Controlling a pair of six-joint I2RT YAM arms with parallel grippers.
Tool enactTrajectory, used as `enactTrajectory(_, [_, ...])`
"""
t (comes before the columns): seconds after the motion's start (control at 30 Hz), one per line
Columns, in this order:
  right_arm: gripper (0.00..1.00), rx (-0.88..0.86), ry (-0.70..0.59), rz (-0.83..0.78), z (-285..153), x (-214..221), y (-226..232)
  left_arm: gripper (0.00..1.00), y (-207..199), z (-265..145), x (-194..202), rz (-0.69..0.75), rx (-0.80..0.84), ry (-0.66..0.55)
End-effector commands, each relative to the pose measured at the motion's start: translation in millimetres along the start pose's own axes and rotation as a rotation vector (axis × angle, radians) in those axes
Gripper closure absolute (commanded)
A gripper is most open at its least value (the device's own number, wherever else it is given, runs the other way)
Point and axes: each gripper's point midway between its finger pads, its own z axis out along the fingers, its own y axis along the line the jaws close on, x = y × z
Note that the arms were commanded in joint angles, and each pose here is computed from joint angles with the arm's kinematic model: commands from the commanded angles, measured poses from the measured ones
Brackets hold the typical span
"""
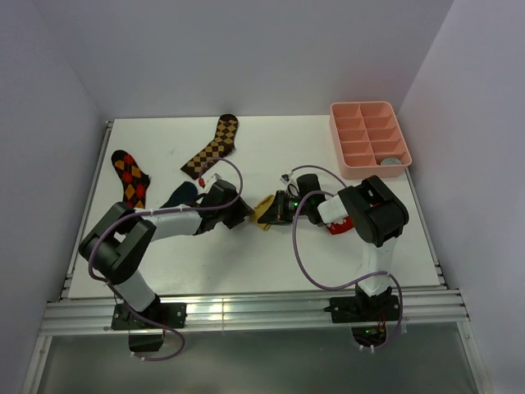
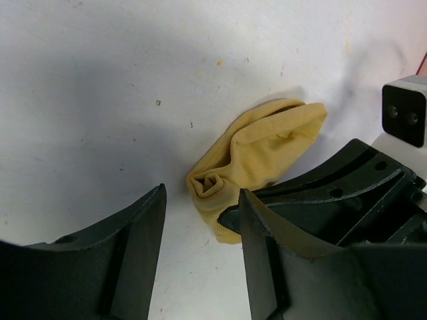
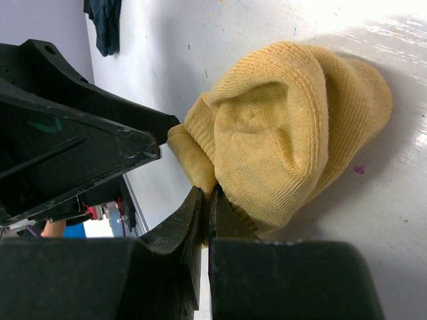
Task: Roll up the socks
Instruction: Roll the sock at the center of the board.
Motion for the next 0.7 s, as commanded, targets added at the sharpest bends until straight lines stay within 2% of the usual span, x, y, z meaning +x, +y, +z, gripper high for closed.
enactTrajectory(0.0, [0.99,0.115,0.005,0.045,3,10,-34,0.49,-8,8,4,-0.027,0.033,0.009])
enactTrajectory(0.2, [0.99,0.112,-0.005,0.040,2,8,-32,0.61,4,19,20,-0.051,0.011,0.048])
enactTrajectory(0.3, [0.98,0.113,-0.015,0.027,1,7,-31,0.73,9,25,24,-0.041,-0.002,0.051])
enactTrajectory(0.33, [0.98,0.111,-0.017,0.023,0,6,-29,0.80,10,25,25,-0.042,-0.005,0.056])
enactTrajectory(0.43, [0.94,0.125,-0.021,0.001,-3,6,-27,0.95,9,27,25,-0.034,-0.008,0.056])
enactTrajectory(0.47, [0.89,0.127,-0.035,-0.043,-7,2,-20,1.00,7,28,24,-0.024,-0.008,0.052])
enactTrajectory(0.53, [0.82,0.176,-0.045,-0.072,-12,2,-22,1.00,9,27,23,-0.012,-0.024,0.051])
enactTrajectory(0.57, [0.75,0.174,-0.067,-0.139,-18,-4,-10,1.00,7,27,21,0.000,-0.025,0.042])
enactTrajectory(0.67, [0.63,0.246,-0.107,-0.250,-30,-10,-7,1.00,4,25,14,0.029,-0.037,0.021])
